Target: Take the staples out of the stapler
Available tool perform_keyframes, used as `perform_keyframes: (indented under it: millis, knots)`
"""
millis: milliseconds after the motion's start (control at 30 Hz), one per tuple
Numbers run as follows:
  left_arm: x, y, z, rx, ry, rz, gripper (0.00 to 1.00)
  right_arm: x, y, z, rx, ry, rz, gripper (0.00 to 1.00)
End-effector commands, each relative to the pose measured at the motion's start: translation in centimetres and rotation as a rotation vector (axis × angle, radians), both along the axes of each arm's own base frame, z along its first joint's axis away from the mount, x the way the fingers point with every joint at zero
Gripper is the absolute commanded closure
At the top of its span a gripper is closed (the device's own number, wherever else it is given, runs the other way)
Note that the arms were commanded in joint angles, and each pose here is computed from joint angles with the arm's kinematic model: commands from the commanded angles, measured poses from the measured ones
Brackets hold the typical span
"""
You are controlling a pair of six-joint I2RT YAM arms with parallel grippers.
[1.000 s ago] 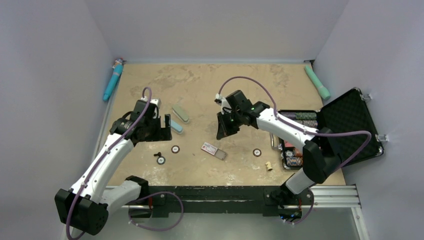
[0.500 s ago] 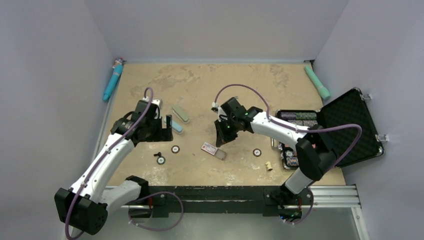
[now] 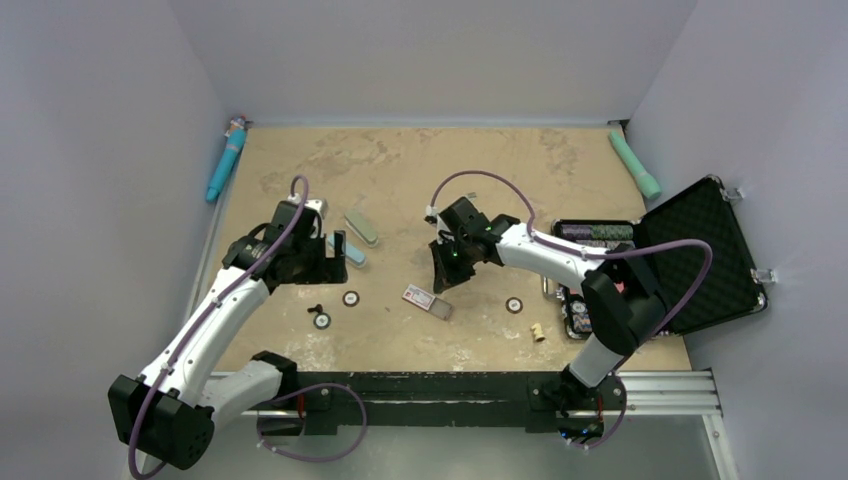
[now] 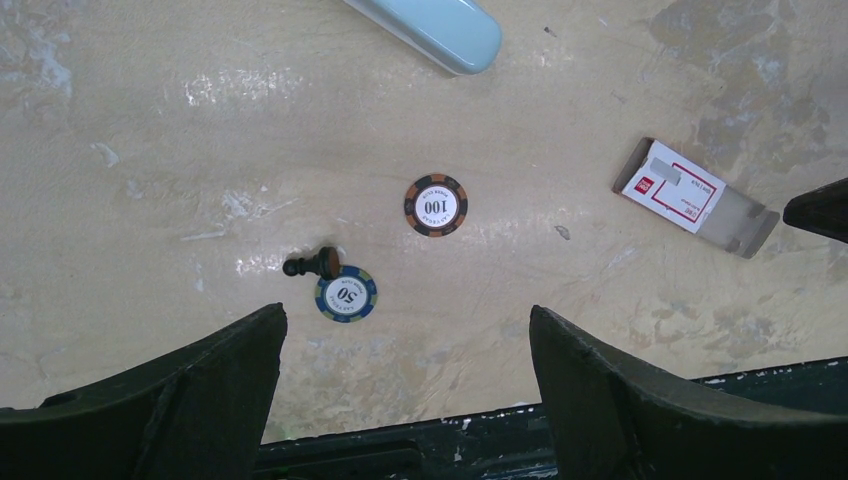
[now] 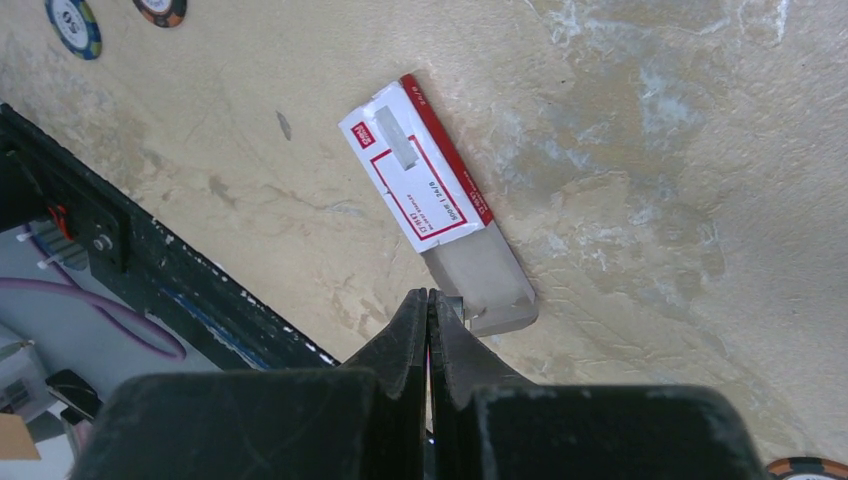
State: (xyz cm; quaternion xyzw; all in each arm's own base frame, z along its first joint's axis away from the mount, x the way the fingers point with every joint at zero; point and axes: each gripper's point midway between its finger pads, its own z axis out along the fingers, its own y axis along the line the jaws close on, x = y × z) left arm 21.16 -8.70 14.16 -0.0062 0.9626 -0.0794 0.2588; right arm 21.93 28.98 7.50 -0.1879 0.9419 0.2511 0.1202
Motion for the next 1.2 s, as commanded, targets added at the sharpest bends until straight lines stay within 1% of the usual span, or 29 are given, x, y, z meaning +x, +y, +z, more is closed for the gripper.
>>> perform_keyframes:
  millis: [0,267,567,600,633,700,733,767,833,967,1100,1167]
  knots:
    - [0.5,-0.3,0.3,0.003,-0.028,-0.029,0.06,0.4,0.4,-0.4,-0.008,-0.012,-0.01,1.0]
    - [0.5,-0.3,0.3,0.005,-0.028,-0.029,0.06,-0.2,0.6,-2.2,-0.041,0.045,0.012,1.0]
    - [0.6,-0.4,0.3,0.004,-0.028,-0.033,0.06,-0.9,0.3,-2.6,-0.058,0.07,0.01,1.0]
    - [0.6,-0.4,0.3,0.004,-0.028,-0.033,0.06,-1.1,0.3,-2.7,-0.055,0.074,0.018,0.97]
    - [0.6,-0.4,0.3,0.003,-0.027,-0.034,0.06,-1.1,0.4,-2.7,-0.051,0.075,0.023,0.88]
    - [0.6,-0.4,0.3,0.004,-0.027,-0.035,0.06,-1.1,0.4,-2.6,-0.051,0.073,0.023,0.75]
    - [0.6,-0.4,0.3,0.003,-0.027,-0.035,0.06,-1.1,0.4,-2.5,-0.05,0.07,0.022,0.69]
    - [0.6,-0.4,0.3,0.004,-0.027,-0.035,0.06,-1.1,0.4,-2.5,-0.05,0.067,0.02,0.66]
    - [0.6,-0.4,0.2,0.004,-0.026,-0.037,0.06,-1.1,0.4,-2.4,-0.051,0.065,0.021,0.63]
    - [0.6,-0.5,0.2,0.005,-0.027,-0.038,0.06,-0.7,0.6,-1.4,-0.043,0.047,0.017,0.63]
    - [0.6,-0.5,0.3,0.003,-0.03,-0.042,0.06,0.7,1.8,1.9,0.001,-0.01,0.021,0.62]
    - [0.6,-0.6,0.3,0.003,-0.031,-0.043,0.06,2.0,2.5,4.2,0.015,-0.057,0.019,0.61]
